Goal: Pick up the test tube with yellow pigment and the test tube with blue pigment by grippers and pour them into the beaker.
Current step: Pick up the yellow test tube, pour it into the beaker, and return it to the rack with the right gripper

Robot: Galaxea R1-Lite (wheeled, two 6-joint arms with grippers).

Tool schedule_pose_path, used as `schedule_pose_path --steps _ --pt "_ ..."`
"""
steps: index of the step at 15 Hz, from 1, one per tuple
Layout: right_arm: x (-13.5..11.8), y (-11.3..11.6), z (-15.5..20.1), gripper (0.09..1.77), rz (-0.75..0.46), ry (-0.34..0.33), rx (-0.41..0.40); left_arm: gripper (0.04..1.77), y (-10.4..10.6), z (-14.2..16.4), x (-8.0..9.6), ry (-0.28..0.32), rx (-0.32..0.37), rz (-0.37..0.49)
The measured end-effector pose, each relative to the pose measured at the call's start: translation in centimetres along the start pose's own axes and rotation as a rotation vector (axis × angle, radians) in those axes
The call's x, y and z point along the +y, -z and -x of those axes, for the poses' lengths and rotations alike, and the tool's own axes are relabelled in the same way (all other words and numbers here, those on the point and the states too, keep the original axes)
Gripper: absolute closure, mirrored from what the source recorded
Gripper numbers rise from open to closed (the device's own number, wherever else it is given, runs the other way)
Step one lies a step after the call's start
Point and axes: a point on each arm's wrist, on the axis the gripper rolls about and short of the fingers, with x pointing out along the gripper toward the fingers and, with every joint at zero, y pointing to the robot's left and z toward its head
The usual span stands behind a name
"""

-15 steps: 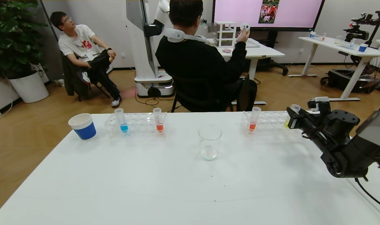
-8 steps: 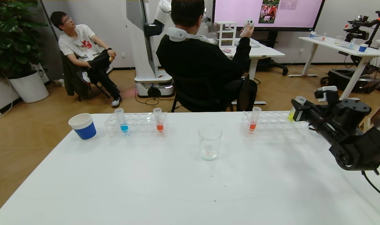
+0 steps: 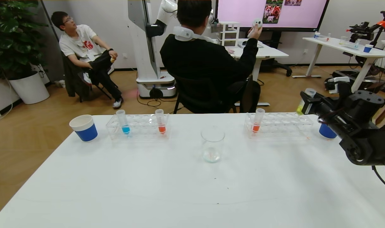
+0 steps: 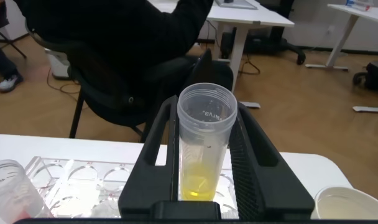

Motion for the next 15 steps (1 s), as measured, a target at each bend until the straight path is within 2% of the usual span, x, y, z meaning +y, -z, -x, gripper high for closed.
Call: schedule_pose_path --steps 2,4,7,9,13,15 --pt "1.6 -0.8 0.0 1.36 0.002 -0.046 0.045 0.06 0.0 0.0 0.0 0.0 0.0 0.0" --pt "4.8 -2.4 0.1 1.36 -0.002 -0.148 0.046 0.06 0.0 0.0 0.0 0.0 0.0 0.0" --pt "9.7 -5.2 0.2 1.36 0.047 -0.299 -0.044 0.06 0.0 0.0 0.0 0.0 0.0 0.0" --pt "12.9 -6.1 0.6 1.36 0.088 -0.392 -0.092 0.06 0.0 0.0 0.0 0.0 0.0 0.0" --pt "17.8 -5.9 2.0 1.36 0.222 -0.586 -0.163 0.06 0.0 0.0 0.0 0.0 0.0 0.0" --pt "18.7 -5.6 2.5 1.36 0.325 -0.657 -0.283 0.06 0.0 0.0 0.0 0.0 0.0 0.0"
